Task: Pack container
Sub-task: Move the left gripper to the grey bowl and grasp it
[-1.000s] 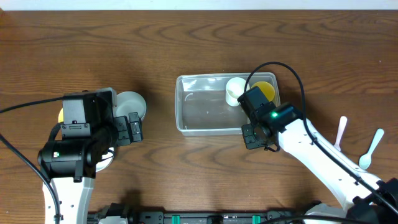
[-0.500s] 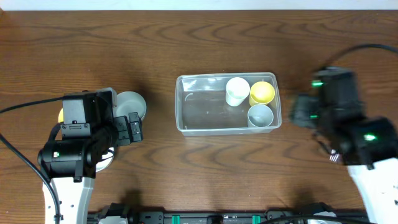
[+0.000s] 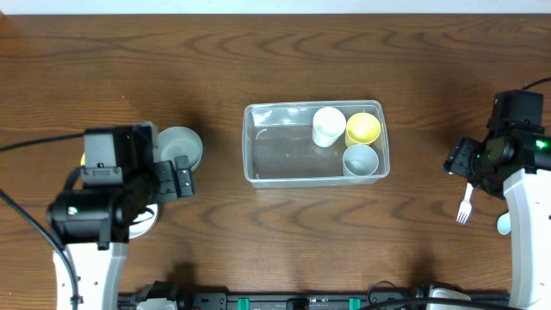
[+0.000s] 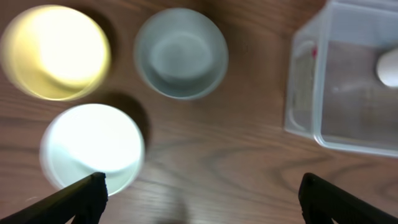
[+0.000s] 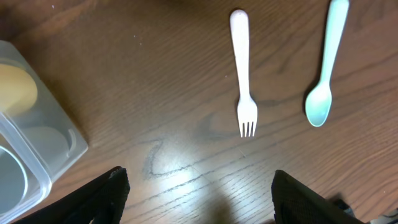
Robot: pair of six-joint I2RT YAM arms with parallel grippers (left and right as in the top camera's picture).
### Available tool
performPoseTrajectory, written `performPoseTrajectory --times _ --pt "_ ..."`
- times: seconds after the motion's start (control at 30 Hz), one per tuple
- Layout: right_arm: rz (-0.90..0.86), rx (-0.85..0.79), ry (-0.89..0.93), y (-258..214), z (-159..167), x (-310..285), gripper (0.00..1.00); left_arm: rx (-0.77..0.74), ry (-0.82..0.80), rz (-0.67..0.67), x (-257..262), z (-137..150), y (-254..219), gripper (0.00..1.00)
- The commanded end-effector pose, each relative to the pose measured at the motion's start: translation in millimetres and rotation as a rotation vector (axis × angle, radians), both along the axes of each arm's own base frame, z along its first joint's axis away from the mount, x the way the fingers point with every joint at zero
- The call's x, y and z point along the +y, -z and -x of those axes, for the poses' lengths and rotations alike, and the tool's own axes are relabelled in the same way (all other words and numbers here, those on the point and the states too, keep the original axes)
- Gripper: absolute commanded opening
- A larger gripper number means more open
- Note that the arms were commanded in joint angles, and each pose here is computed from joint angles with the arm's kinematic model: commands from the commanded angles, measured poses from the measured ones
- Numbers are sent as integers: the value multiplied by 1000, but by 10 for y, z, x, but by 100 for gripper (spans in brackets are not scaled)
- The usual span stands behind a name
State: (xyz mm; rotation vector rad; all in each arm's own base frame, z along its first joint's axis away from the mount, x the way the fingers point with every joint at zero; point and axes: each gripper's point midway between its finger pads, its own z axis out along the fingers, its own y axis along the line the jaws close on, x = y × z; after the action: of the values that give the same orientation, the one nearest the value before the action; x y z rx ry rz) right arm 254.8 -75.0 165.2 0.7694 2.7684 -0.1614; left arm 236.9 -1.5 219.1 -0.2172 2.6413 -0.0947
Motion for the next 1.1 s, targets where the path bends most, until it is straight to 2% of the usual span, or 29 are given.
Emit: performPoseTrajectory --times 0.0,0.2,0.37,0.6,0.8,1.07 --pt "8 -8 -36 -20 -20 -13 75 -30 -69 -95 196 -132 -378 98" --pt "4 -14 -43 -22 -37 -6 77 61 -58 -83 178 -567 -444 98" --pt "-16 -16 -70 -17 -48 40 77 180 -37 -87 147 -936 18 98" --pt "-17 -15 -70 -16 -46 42 77 349 22 -103 10 -1263 764 98" --pt "-17 -15 -70 -15 -44 42 77 442 51 -109 -100 -1350 1196 98" --pt "-16 -16 -70 -16 -48 41 77 560 64 -114 -125 -1249 1624 98"
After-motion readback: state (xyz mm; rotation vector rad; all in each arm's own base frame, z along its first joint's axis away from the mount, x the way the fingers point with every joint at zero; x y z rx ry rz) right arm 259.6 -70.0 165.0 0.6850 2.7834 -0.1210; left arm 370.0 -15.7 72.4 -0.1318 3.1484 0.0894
